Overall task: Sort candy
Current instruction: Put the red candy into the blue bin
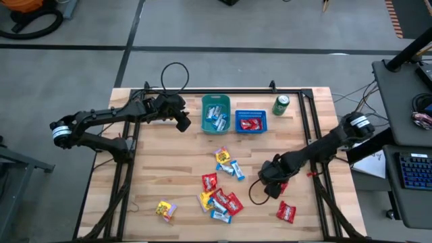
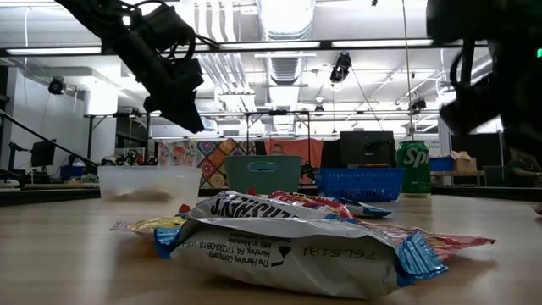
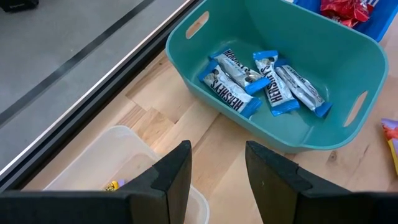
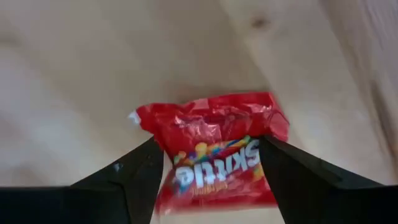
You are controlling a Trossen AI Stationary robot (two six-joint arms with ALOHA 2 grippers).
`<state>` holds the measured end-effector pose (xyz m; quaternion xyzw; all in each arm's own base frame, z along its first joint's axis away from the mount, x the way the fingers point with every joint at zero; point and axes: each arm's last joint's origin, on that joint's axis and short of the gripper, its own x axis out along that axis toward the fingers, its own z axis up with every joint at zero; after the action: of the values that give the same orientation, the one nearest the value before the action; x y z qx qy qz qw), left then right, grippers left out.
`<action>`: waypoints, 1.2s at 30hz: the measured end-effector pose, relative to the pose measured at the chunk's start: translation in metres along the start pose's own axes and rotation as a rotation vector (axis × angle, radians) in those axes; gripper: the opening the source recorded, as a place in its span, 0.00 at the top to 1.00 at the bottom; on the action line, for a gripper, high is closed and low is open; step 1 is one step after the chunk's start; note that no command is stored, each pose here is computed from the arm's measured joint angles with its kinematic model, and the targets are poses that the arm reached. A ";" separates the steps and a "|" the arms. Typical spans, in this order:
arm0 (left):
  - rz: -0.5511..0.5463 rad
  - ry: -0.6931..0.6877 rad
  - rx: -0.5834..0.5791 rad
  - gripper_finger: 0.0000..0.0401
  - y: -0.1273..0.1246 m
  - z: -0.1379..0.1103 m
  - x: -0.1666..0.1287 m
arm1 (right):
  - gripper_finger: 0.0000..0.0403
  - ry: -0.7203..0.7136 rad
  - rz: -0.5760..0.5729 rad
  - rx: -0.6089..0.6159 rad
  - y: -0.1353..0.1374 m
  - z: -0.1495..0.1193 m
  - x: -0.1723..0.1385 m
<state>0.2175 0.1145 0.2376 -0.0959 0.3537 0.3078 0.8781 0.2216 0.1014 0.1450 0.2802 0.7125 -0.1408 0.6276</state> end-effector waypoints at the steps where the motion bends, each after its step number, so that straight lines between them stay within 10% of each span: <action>1: 0.000 0.001 0.000 0.66 0.000 0.000 0.000 | 0.37 0.014 -0.023 -0.003 -0.001 0.001 0.005; 19: 0.000 -0.004 -0.001 0.66 0.000 0.000 0.000 | 0.90 -0.020 0.021 -0.092 -0.002 -0.002 -0.009; 36: -0.002 -0.005 0.000 0.66 0.000 0.000 0.000 | 0.91 -0.659 0.027 -0.125 -0.035 0.049 -0.120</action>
<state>0.2179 0.1144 0.2380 -0.0954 0.3513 0.3074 0.8792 0.2475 0.0196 0.2478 0.1903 0.4746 -0.1716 0.8421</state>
